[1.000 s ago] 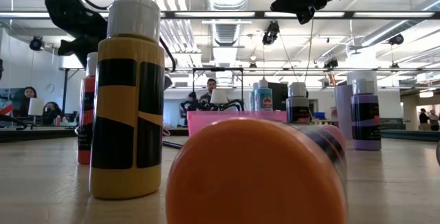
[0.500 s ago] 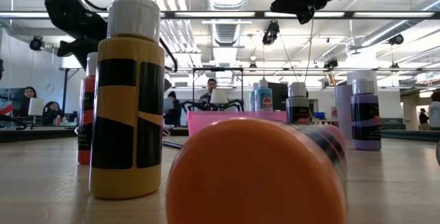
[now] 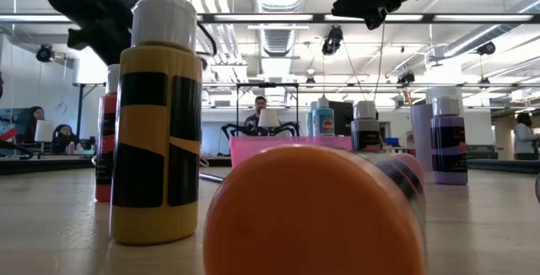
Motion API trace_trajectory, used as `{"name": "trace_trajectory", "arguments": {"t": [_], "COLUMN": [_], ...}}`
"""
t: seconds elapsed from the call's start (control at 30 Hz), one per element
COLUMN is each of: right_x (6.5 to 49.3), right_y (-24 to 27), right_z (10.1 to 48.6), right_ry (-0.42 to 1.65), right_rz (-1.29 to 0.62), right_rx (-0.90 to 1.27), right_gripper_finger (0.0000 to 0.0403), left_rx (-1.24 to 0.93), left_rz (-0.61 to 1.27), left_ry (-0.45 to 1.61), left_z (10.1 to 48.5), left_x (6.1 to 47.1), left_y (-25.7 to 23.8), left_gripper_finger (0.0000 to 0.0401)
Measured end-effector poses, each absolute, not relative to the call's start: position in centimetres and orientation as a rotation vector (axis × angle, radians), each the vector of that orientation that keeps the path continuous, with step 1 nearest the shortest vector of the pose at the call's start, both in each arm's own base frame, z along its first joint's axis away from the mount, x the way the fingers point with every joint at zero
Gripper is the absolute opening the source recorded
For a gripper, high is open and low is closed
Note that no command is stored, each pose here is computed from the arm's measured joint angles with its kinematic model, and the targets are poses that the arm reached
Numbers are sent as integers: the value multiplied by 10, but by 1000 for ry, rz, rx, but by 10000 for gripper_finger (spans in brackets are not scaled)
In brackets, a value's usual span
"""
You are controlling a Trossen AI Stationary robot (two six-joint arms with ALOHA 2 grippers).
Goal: Pick & Place Paint Supplies
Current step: Put the black gold paint brush into the violet cup
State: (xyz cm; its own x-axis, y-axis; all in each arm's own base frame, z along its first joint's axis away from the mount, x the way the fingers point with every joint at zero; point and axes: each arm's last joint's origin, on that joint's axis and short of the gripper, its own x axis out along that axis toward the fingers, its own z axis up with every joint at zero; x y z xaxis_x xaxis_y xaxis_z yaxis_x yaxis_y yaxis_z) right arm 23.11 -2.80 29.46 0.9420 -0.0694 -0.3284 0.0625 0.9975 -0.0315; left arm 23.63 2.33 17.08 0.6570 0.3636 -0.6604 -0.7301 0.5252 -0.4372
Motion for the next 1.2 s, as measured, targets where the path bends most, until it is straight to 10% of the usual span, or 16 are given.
{"name": "trace_trajectory", "arguments": {"t": [0.7, 1.2], "right_x": [246, 305], "right_y": [-28, -35], "right_z": [275, 243], "right_ry": [352, 423], "right_rz": [-52, 6], "right_rx": [26, 47], "right_gripper_finger": [42, 105], "left_rx": [-744, -751], "left_rz": [670, 735], "left_ry": [507, 589], "left_z": [181, 174], "left_x": [232, 225], "left_y": [23, 25], "left_gripper_finger": [0, 6]}}
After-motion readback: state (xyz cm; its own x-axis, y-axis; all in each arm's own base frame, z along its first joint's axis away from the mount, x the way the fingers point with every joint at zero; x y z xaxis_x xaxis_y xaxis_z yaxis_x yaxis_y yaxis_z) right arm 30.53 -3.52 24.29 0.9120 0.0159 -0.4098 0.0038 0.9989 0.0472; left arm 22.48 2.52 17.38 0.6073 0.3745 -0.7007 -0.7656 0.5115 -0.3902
